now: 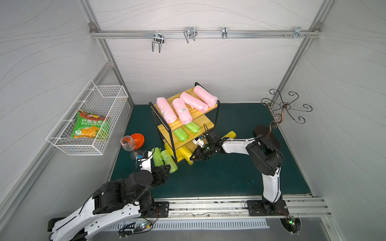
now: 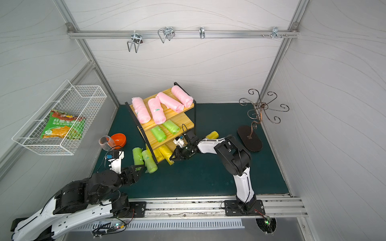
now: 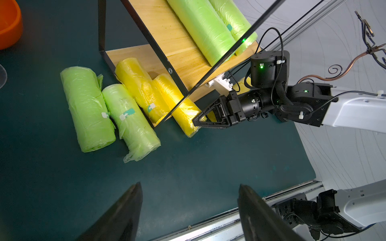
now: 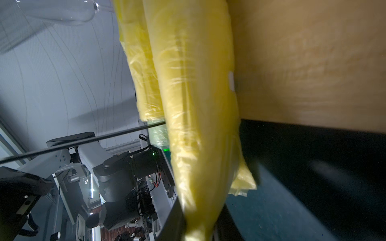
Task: Sort the rolls of trash bags by color and place them on the shelf
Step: Place the roll of trash bags on the shelf.
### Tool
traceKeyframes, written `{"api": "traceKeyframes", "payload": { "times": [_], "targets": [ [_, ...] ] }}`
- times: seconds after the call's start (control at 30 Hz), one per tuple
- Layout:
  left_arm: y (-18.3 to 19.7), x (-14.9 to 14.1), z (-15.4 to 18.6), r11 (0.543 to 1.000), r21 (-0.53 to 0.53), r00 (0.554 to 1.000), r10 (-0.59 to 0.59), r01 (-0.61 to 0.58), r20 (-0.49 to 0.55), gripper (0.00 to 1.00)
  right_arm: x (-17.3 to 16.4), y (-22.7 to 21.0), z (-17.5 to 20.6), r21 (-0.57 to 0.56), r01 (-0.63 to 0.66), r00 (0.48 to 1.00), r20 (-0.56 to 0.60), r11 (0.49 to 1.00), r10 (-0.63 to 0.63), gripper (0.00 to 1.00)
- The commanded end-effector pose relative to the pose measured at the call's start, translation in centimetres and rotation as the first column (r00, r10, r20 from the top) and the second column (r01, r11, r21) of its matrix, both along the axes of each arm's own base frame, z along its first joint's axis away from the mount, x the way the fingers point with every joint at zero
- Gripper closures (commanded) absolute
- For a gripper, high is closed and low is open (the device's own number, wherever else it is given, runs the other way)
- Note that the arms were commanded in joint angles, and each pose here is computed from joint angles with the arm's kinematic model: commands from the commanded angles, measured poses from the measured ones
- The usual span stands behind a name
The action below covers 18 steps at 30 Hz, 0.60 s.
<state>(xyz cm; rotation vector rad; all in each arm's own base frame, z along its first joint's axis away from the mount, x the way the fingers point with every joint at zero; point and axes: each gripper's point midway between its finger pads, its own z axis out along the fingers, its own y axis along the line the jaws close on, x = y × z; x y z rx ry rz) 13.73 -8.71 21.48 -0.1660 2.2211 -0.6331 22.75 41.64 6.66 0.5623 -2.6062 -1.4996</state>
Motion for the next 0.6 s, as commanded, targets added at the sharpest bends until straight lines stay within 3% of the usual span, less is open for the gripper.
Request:
{"api": "traceKeyframes", "payload": {
  "times": [0.0,0.57],
  "targets": [
    [-0.5,0.3,0.9,0.999,-0.040,1.000,-0.001,0.002,0.021,0.23,1.0,0.6,0.6,0.008,0.018,0.999,0.042,1.000,-0.018,0.83],
    [-0.2,0.2,1.0,0.999,-0.037,1.000,0.005,-0.004,0.026,0.24,4.6,2.9,0.9,0.188,0.172,0.984,-0.069,0.967,-0.162,0.79]
  ]
}}
